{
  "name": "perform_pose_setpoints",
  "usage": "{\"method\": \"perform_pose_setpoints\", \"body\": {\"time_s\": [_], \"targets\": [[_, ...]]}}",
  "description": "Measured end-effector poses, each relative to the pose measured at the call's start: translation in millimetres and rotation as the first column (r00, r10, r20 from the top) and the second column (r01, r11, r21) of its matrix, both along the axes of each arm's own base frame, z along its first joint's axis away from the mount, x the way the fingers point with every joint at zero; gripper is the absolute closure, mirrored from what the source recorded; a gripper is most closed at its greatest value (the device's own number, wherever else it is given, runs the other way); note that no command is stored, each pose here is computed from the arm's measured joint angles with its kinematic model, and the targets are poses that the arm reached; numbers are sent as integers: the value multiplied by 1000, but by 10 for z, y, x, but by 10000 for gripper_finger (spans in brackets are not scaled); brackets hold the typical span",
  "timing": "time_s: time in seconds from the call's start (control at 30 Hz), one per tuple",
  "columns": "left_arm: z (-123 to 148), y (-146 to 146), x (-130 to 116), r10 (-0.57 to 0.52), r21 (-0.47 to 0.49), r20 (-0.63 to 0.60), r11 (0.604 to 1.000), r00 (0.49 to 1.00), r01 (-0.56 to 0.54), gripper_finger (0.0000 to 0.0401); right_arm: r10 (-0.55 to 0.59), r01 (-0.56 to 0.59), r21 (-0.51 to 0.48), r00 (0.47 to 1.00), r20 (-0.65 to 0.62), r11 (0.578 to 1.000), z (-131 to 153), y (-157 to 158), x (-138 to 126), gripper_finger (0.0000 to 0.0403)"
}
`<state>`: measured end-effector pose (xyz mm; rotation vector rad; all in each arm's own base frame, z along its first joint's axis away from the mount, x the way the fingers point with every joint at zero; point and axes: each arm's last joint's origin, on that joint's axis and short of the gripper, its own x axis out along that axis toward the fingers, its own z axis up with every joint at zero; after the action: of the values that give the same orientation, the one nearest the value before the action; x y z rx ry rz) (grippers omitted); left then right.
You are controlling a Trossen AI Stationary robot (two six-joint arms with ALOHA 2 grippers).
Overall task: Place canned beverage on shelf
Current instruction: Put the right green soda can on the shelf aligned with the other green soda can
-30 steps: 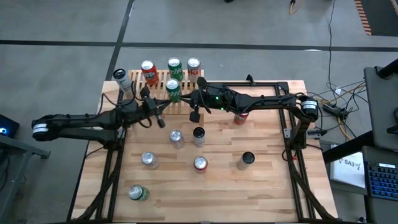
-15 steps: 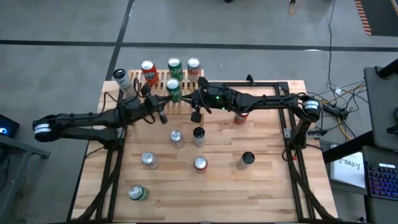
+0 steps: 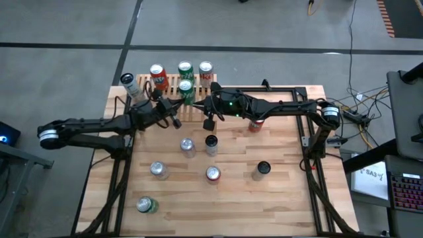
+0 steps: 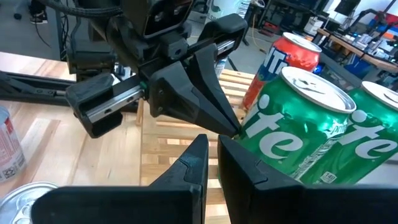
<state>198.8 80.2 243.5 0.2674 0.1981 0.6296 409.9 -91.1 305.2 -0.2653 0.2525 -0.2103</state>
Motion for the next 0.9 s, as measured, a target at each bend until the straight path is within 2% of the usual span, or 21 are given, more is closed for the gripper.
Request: {"method": "perform_pose_setpoints", "body": {"time_s": [0.4, 0.63, 0.9], "targets": [[76, -22, -55, 3, -22, 58, 1000, 998, -2, 401, -42, 42, 11, 999, -2, 999, -5, -164, -41, 376], [222, -68, -184, -1, 0, 128, 1000, 992, 1, 401, -38, 38, -23, 999, -5, 999, -1, -187, -45, 376], [350, -116, -317, -6, 29, 188, 1000, 982, 1, 401, -35, 35, -32, 999, -5, 999, -131, -205, 32, 376]]}}
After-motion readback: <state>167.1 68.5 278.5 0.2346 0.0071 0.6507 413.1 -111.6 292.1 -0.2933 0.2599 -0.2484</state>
